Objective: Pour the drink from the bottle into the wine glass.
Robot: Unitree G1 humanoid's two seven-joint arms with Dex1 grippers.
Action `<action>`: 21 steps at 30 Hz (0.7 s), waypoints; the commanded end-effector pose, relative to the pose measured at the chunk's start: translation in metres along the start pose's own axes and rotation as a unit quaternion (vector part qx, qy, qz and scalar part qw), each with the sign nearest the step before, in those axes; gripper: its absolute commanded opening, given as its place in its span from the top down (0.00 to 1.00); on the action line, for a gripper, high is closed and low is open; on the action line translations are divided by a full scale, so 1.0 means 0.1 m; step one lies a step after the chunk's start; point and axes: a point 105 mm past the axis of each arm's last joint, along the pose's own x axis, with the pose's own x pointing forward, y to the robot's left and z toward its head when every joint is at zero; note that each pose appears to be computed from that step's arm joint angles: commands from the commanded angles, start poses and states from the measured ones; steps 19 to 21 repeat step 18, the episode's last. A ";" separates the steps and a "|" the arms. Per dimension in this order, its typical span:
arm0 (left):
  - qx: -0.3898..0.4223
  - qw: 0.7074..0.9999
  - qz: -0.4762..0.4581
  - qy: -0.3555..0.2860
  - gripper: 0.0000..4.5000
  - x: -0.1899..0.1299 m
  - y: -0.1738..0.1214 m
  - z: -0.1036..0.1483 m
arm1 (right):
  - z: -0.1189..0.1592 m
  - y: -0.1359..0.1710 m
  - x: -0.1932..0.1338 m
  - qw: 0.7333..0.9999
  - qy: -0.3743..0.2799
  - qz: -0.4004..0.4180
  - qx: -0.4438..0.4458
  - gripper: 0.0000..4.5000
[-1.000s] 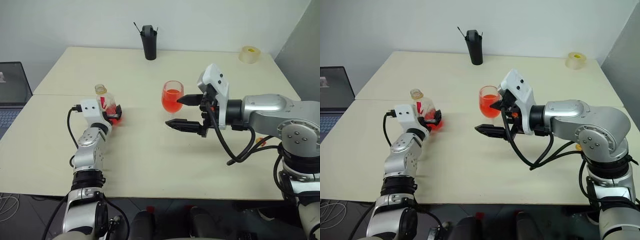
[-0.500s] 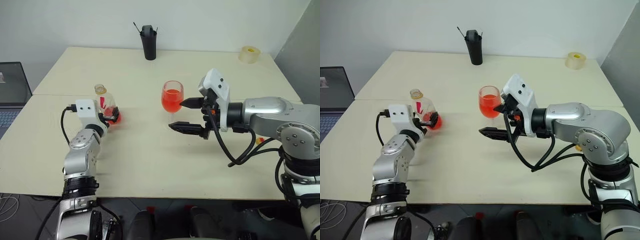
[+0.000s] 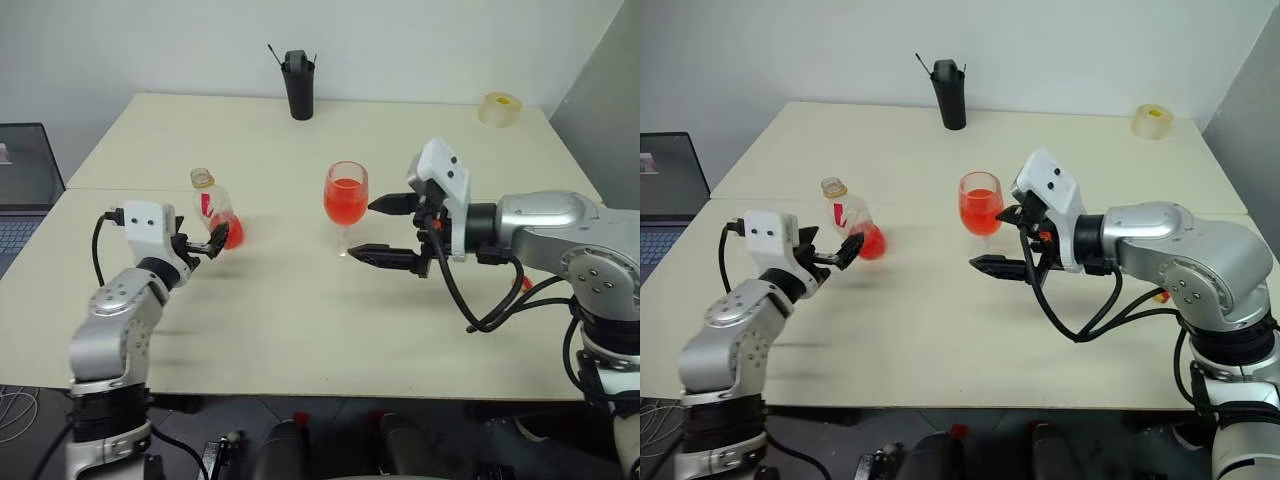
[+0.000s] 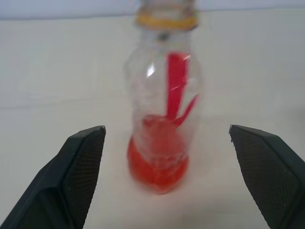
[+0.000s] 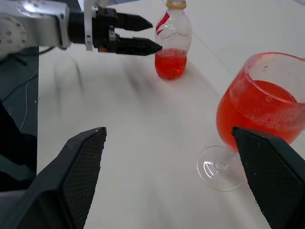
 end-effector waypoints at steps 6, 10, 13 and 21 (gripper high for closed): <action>0.072 0.975 -0.210 -0.026 0.01 -0.48 -0.10 0.75 | 0.15 -0.32 -0.77 0.997 -0.056 -0.009 -0.047 0.00; 0.085 0.964 -0.247 -0.041 0.01 -0.61 0.00 1.11 | 0.18 -0.59 -1.22 0.994 -0.090 -0.047 -0.043 0.00; 0.088 0.956 -0.273 -0.053 0.01 -0.67 0.04 1.34 | 0.22 -0.70 -1.42 0.991 -0.109 -0.066 -0.047 0.00; 0.089 0.942 -0.317 -0.071 0.01 -0.68 0.01 1.49 | 0.24 -0.69 -1.45 0.989 -0.123 -0.059 -0.050 0.00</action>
